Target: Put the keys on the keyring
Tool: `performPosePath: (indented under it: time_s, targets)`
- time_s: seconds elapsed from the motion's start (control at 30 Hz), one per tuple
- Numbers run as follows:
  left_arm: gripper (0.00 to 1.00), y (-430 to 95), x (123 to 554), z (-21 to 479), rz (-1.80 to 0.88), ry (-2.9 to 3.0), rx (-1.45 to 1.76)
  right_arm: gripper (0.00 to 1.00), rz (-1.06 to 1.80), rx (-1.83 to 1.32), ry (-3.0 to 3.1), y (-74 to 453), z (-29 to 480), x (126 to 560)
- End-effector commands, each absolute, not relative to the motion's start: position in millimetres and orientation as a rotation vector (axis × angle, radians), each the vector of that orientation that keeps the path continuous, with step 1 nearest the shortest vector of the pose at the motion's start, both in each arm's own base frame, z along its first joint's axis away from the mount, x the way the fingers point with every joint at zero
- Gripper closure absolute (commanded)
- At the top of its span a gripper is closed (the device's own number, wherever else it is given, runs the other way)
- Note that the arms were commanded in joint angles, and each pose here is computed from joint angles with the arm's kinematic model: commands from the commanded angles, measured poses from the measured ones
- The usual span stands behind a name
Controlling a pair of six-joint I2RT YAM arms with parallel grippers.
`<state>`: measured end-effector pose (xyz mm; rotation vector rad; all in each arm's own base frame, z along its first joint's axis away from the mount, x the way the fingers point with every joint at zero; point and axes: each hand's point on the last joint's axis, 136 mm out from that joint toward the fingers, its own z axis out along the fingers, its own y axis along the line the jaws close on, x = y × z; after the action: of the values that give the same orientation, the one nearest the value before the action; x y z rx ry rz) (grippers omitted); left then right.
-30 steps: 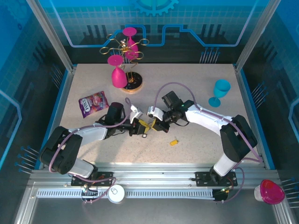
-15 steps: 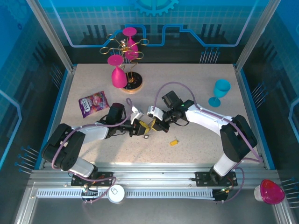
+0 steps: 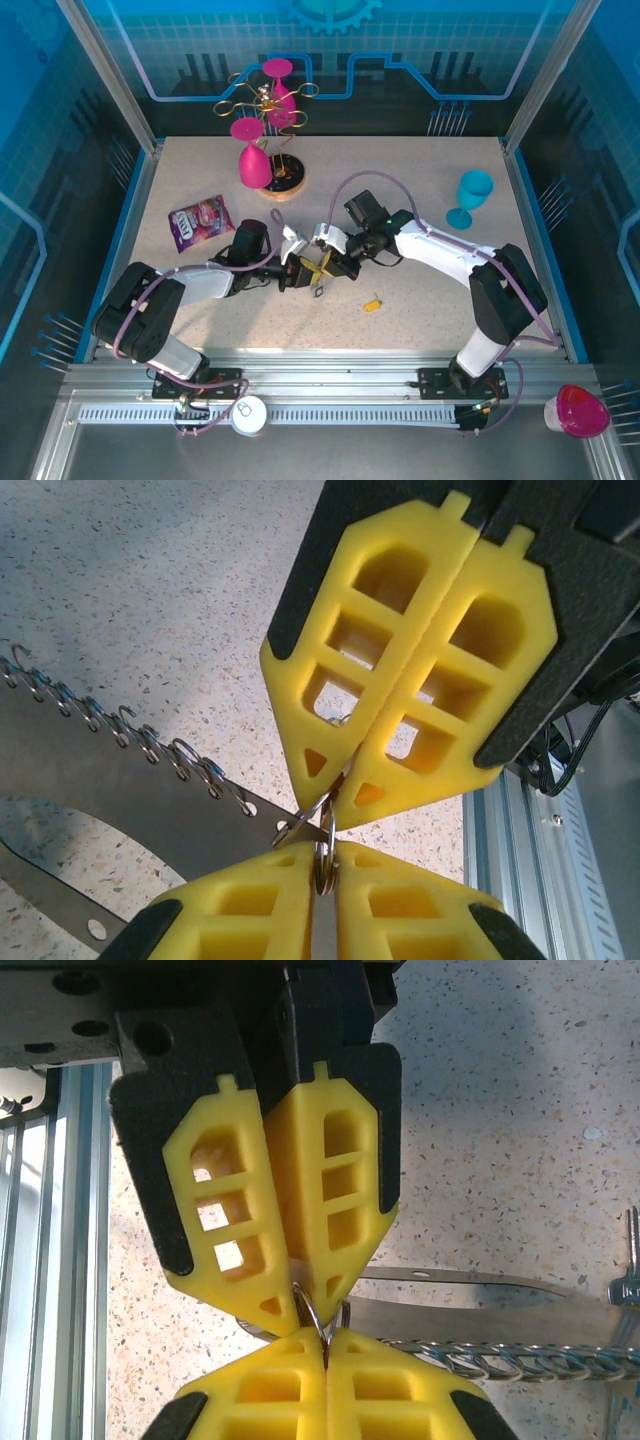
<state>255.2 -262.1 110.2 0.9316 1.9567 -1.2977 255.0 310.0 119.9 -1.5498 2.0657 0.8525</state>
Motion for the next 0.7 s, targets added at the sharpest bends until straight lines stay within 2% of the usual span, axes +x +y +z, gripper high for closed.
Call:
performPosePath:
  time_s: [0.0, 0.2, 0.27, 0.4, 0.43, 0.53, 0.67]
  targets:
    - [0.88, -272.2, 261.3, 129.9, -1.292, 1.843, 0.982, 1.0, 0.94, -1.571, 2.049, 322.5, 125.3, 246.3]
    - [1.0, -272.0, 259.9, 133.2, -1.253, 1.796, 1.008, 1.0, 0.936, -1.569, 2.062, 321.1, 124.8, 246.1]
    - [1.0, -270.4, 260.2, 132.5, -1.212, 1.782, 1.015, 1.0, 0.93, -1.543, 2.069, 318.3, 127.8, 249.6]
    - [1.0, -267.8, 259.5, 135.9, -1.107, 1.723, 1.043, 0.64, 0.896, -1.439, 2.058, 307.5, 141.9, 260.2]
    - [1.0, -267.5, 258.7, 138.2, -1.082, 1.699, 1.057, 0.6, 0.891, -1.398, 2.046, 303.1, 148.1, 263.6]
    - [1.0, -267.8, 249.2, 142.9, -1.009, 1.593, 1.137, 0.51, 0.886, -1.273, 1.977, 290.0, 168.9, 271.2]
    - [1.0, -266.5, 244.8, 152.1, -0.931, 1.48, 1.18, 0.52, 0.85, -1.214, 1.841, 276.1, 177.2, 261.8]
